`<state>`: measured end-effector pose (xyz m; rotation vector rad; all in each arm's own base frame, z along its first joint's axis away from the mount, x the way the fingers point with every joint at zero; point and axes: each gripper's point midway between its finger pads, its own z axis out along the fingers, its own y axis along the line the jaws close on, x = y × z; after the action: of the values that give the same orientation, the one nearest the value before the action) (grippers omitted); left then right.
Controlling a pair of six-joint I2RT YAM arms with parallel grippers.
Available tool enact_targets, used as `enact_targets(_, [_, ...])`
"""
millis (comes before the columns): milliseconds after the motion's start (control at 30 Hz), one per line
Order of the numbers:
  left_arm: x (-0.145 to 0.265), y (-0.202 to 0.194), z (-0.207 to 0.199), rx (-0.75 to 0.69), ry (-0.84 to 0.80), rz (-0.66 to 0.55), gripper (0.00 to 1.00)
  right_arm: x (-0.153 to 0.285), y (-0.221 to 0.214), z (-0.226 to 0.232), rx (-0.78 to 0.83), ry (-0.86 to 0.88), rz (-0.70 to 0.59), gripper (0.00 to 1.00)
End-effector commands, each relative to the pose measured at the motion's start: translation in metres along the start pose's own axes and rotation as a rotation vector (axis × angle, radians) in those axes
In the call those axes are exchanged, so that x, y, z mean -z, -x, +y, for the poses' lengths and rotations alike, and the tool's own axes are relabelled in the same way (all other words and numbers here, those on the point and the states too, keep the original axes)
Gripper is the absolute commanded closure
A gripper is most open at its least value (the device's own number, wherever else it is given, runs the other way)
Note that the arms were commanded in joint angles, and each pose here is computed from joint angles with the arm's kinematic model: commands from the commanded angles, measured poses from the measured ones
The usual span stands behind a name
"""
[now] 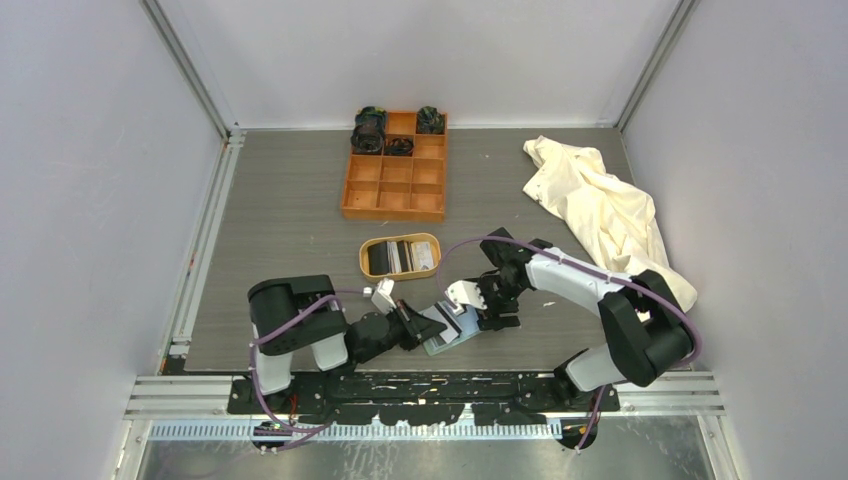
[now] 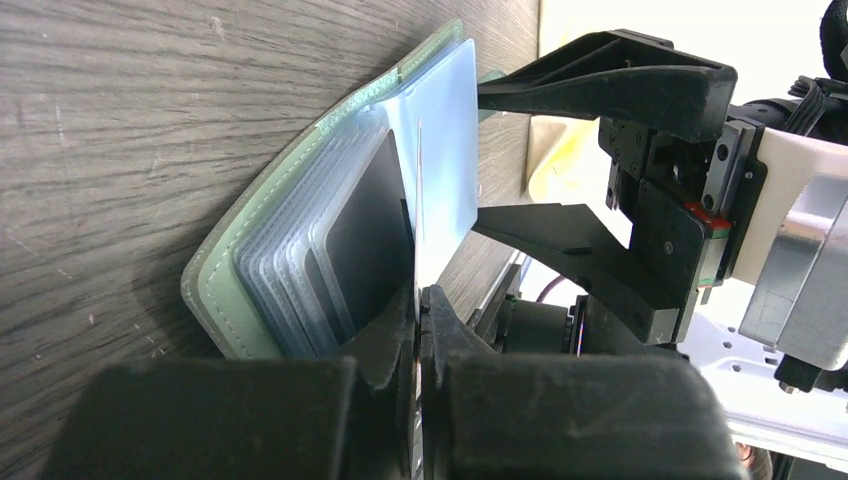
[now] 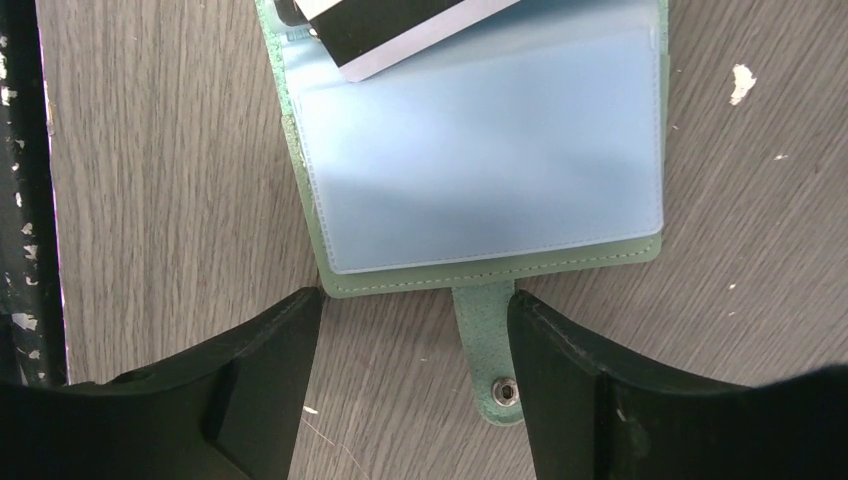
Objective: Put the credit cards into the card holder
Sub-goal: Insert the credit card into the card holder.
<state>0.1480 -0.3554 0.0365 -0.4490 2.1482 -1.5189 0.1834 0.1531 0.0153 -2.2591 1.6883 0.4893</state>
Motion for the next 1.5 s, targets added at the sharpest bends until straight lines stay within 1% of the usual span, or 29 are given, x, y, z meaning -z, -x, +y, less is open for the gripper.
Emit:
enact_targets(0, [-0.002, 0.002, 0.006, 0.003, 0.018, -0.031, 1.00, 0.001, 0.010, -0.003, 0.005, 0.012, -0.015, 0.28])
enact_targets(367, [-0.008, -0.007, 0.011, 0.052, 0.021, -0.008, 1.00, -0.002, 0.014, 0.000, -0.010, 0.035, -0.010, 0.33])
enact_targets(567, [-0.004, -0.008, 0.017, 0.075, 0.038, 0.002, 1.00, -0.003, 0.014, 0.000, -0.018, 0.036, -0.004, 0.36])
enact_targets(833, [-0.006, -0.015, 0.022, 0.111, 0.080, 0.054, 1.00, -0.002, 0.017, -0.001, -0.015, 0.030, -0.009, 0.36])
enact_targets(1100, [-0.007, -0.017, 0.019, 0.151, 0.089, 0.091, 1.00, -0.002, 0.020, -0.001, -0.012, 0.030, -0.019, 0.36])
enact_targets(1467, [-0.009, -0.008, 0.027, 0.144, 0.138, 0.112, 1.00, -0.002, 0.022, 0.000, -0.009, 0.033, -0.019, 0.36])
